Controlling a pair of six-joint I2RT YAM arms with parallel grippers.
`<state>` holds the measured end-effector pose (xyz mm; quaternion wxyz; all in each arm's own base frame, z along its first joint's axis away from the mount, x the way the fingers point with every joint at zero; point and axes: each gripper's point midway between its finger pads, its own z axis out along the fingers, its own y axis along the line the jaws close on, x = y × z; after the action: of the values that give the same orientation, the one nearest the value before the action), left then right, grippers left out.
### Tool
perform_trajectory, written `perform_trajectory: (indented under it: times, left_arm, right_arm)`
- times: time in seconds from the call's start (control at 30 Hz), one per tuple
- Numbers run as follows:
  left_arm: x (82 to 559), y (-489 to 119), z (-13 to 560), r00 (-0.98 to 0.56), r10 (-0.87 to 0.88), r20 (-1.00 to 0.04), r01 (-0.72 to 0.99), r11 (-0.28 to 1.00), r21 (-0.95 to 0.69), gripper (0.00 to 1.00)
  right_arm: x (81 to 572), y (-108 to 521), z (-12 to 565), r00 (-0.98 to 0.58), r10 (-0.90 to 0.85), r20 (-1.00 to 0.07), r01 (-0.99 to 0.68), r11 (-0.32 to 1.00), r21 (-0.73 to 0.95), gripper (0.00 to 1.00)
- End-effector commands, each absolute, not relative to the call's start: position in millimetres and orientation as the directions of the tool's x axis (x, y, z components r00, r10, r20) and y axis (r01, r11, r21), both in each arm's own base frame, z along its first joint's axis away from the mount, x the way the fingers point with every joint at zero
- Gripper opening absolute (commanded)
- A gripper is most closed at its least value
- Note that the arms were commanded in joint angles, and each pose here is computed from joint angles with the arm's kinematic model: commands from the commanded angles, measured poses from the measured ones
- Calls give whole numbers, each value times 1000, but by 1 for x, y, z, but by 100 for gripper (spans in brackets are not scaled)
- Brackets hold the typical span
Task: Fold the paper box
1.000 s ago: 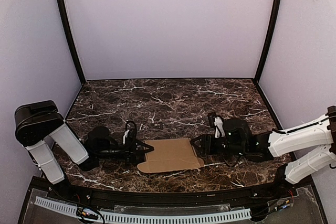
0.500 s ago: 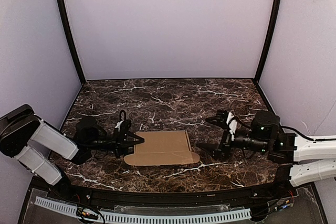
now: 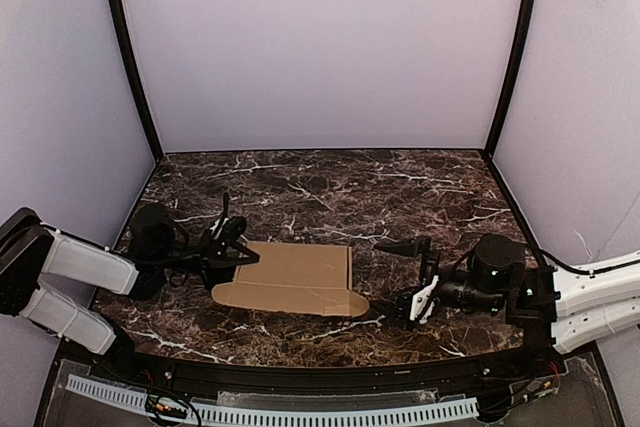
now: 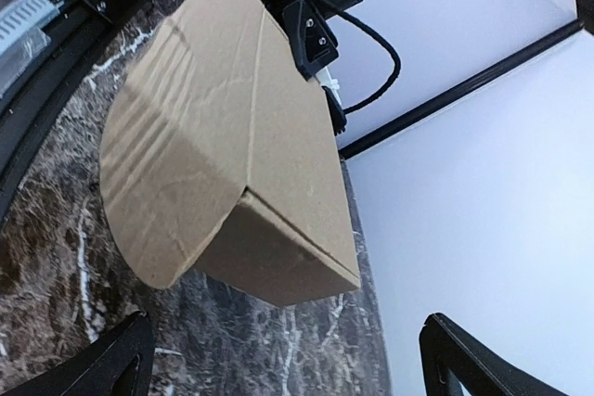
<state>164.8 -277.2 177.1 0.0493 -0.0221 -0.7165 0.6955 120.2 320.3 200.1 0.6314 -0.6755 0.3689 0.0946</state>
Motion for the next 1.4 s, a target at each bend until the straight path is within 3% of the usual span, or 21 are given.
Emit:
perform_trajectory:
  times: [0.0, 0.2, 0.37, 0.5, 0.93, 1.37]
  left_arm:
    - [151, -273, 194, -980, 201, 5, -3, 11, -1000, 0]
    - [142, -270, 202, -970, 241, -16, 17, 3, -1000, 0]
    - [136, -268, 205, -965, 260, -33, 34, 2, -999, 0]
    - [134, -267, 203, -964, 263, -39, 44, 13, -999, 0]
    - [129, -264, 204, -965, 257, -56, 62, 16, -998, 0]
    - [125, -262, 202, -960, 272, -63, 74, 29, -997, 0]
  right_arm:
    - [126, 327, 227, 845, -440, -305, -303, 76, -950, 99]
    - [108, 345, 242, 899, -435, -58, -25, 81, -996, 99]
    - [91, 361, 246, 915, -404, 19, 48, 62, -997, 99]
    - [82, 368, 250, 922, -385, 30, 63, 72, -995, 98]
    - [75, 392, 237, 926, -375, 40, 73, 73, -995, 81]
    - [78, 396, 240, 922, -387, 14, 60, 108, -992, 59]
